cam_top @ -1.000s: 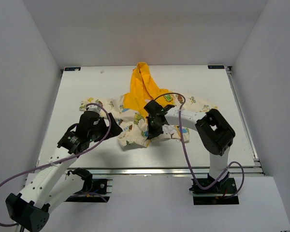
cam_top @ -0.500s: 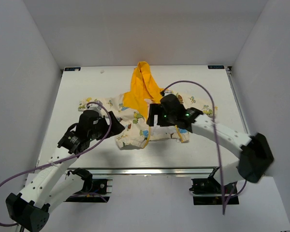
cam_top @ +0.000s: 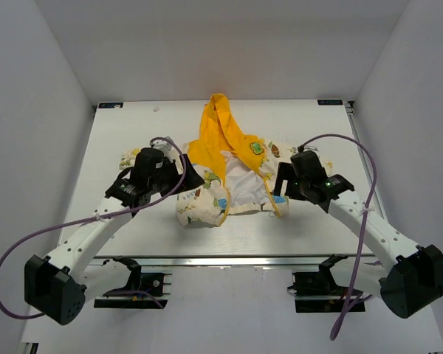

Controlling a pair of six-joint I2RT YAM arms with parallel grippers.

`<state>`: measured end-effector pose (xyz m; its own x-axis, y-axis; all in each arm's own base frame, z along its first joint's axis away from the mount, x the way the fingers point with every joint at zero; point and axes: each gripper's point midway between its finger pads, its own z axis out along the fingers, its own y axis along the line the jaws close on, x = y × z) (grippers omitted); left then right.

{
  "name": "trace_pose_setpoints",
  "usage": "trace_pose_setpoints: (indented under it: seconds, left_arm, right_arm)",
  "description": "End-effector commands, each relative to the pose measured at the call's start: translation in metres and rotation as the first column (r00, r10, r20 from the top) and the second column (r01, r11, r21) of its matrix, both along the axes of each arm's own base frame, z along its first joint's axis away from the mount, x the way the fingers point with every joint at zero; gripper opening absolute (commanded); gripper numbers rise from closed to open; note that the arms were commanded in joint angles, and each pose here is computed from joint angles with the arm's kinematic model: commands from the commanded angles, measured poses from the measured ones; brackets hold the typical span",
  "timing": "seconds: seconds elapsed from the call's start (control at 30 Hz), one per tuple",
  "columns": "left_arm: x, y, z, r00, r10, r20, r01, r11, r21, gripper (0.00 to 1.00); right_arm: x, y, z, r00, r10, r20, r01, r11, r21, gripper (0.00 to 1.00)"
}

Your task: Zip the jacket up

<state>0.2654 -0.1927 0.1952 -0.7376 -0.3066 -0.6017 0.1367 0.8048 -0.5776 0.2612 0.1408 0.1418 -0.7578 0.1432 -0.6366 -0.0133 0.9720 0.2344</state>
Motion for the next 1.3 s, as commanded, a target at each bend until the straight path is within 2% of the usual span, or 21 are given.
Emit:
trace_pose_setpoints:
  seconds: [0.0, 0.1, 0.2, 0.23, 0.33, 0.47, 0.6, 0.67, 0.77, 0.83, 0.9, 1.03, 1.1, 1.23, 1.27]
  left_arm:
    - [-0.016, -0.004, -0.025, 0.993, -0.09, -0.075, 0.092, 0.995, 0.032, 0.98]
    - [-0.018, -0.011, -0.032, 0.99, -0.114, -0.078, 0.113, 0.994, -0.006, 0.98]
    - [-0.016, -0.011, -0.042, 0.989, -0.103, -0.106, 0.104, 0.995, 0.002, 0.98]
    - [-0.016, -0.012, -0.045, 0.988, -0.102, -0.115, 0.103, 0.995, 0.005, 0.98]
    - [-0.017, -0.014, -0.053, 0.984, -0.119, -0.134, 0.121, 0.993, 0.01, 0.98]
    - [-0.019, -0.008, -0.064, 0.98, -0.1, -0.17, 0.108, 0.993, 0.044, 0.98]
    - [-0.023, -0.005, -0.07, 0.978, -0.097, -0.185, 0.109, 0.992, 0.056, 0.98]
    - [-0.024, -0.004, -0.07, 0.979, -0.093, -0.182, 0.105, 0.993, 0.058, 0.98]
    - [-0.024, -0.003, -0.07, 0.98, -0.088, -0.177, 0.1, 0.993, 0.058, 0.98]
    - [-0.024, -0.004, -0.069, 0.98, -0.09, -0.176, 0.101, 0.993, 0.054, 0.98]
    - [-0.023, -0.004, -0.072, 0.98, -0.088, -0.179, 0.099, 0.994, 0.055, 0.98]
    - [-0.025, -0.002, -0.081, 0.975, -0.081, -0.206, 0.099, 0.992, 0.079, 0.98]
    - [-0.024, -0.001, -0.082, 0.975, -0.077, -0.21, 0.096, 0.992, 0.084, 0.98]
    - [-0.025, 0.0, -0.085, 0.974, -0.074, -0.216, 0.095, 0.991, 0.089, 0.98]
    - [-0.025, 0.0, -0.086, 0.973, -0.074, -0.217, 0.096, 0.991, 0.091, 0.98]
  right_arm:
    - [-0.023, -0.037, -0.027, 0.993, -0.032, -0.111, 0.011, 0.983, -0.185, 0.89]
    - [-0.022, -0.045, -0.037, 0.991, -0.026, -0.128, -0.006, 0.969, -0.248, 0.89]
    - [-0.021, -0.028, -0.042, 0.982, 0.109, -0.152, -0.141, 0.966, -0.218, 0.89]
    - [-0.022, -0.019, -0.042, 0.968, 0.198, -0.155, -0.228, 0.949, -0.216, 0.89]
    - [-0.024, 0.001, -0.043, 0.952, 0.278, -0.126, -0.299, 0.932, -0.206, 0.89]
    - [-0.027, 0.007, -0.055, 0.941, 0.299, -0.157, -0.328, 0.92, -0.216, 0.89]
    - [-0.021, 0.004, -0.07, 0.949, 0.256, -0.184, -0.297, 0.923, -0.246, 0.89]
    - [-0.014, 0.002, -0.077, 0.956, 0.225, -0.188, -0.272, 0.921, -0.278, 0.8]
    - [-0.011, 0.002, -0.088, 0.954, 0.2, -0.223, -0.26, 0.921, -0.288, 0.54]
    - [-0.012, 0.003, -0.096, 0.949, 0.192, -0.249, -0.262, 0.921, -0.289, 0.42]
    - [-0.014, 0.002, -0.102, 0.945, 0.186, -0.269, -0.263, 0.92, -0.291, 0.4]
    - [-0.018, -0.004, -0.116, 0.94, 0.154, -0.304, -0.253, 0.913, -0.319, 0.42]
    - [-0.018, -0.005, -0.118, 0.94, 0.145, -0.309, -0.247, 0.914, -0.322, 0.39]
    - [-0.023, -0.002, -0.13, 0.928, 0.154, -0.34, -0.263, 0.917, -0.301, 0.24]
    - [-0.023, -0.001, -0.131, 0.926, 0.154, -0.343, -0.264, 0.916, -0.301, 0.24]
